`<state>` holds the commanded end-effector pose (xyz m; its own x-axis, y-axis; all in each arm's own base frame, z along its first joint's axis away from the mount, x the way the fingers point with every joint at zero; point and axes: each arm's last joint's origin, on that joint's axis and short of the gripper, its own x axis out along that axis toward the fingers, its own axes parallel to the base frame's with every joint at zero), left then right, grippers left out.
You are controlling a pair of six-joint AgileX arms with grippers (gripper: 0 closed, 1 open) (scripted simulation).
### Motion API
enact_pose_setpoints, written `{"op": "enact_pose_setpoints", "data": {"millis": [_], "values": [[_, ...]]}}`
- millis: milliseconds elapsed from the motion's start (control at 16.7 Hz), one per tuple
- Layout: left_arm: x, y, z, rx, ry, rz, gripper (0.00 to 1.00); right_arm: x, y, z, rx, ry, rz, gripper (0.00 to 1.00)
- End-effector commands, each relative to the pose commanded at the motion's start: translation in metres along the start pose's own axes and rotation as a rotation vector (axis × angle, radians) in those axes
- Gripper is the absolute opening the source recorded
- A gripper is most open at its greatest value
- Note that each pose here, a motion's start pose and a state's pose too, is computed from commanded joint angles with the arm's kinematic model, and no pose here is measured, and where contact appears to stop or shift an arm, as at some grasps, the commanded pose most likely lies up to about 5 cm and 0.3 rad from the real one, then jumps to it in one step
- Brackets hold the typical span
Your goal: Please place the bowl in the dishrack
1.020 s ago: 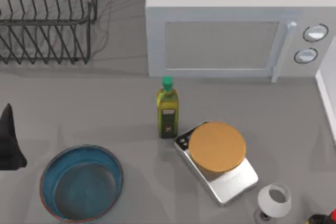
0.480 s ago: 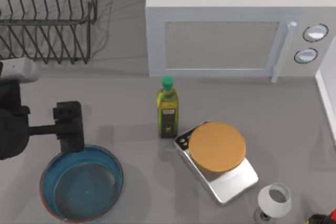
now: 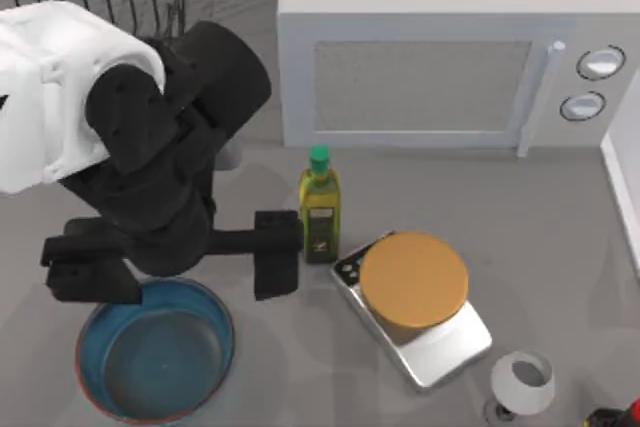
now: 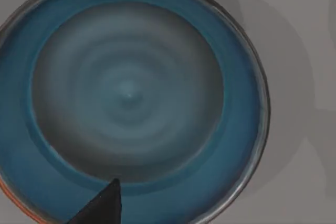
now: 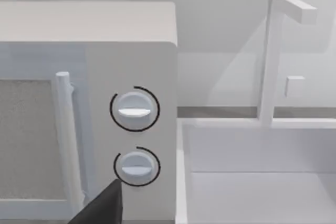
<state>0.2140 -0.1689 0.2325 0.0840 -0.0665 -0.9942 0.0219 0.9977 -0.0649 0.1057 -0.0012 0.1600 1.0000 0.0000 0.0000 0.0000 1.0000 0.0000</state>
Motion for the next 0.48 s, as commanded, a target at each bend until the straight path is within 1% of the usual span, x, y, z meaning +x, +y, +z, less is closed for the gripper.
{"op": "enact_pose_setpoints", "data": {"millis": [180, 480], "values": [[0.006, -0.023, 0.006, 0.001, 0.073, 0.054, 1.0, 0.0, 0.0, 0.0, 0.0, 0.0, 0.0, 1.0], [0.007, -0.028, 0.007, 0.001, 0.085, 0.065, 1.0, 0.0, 0.0, 0.0, 0.0, 0.0, 0.0, 1.0]]}}
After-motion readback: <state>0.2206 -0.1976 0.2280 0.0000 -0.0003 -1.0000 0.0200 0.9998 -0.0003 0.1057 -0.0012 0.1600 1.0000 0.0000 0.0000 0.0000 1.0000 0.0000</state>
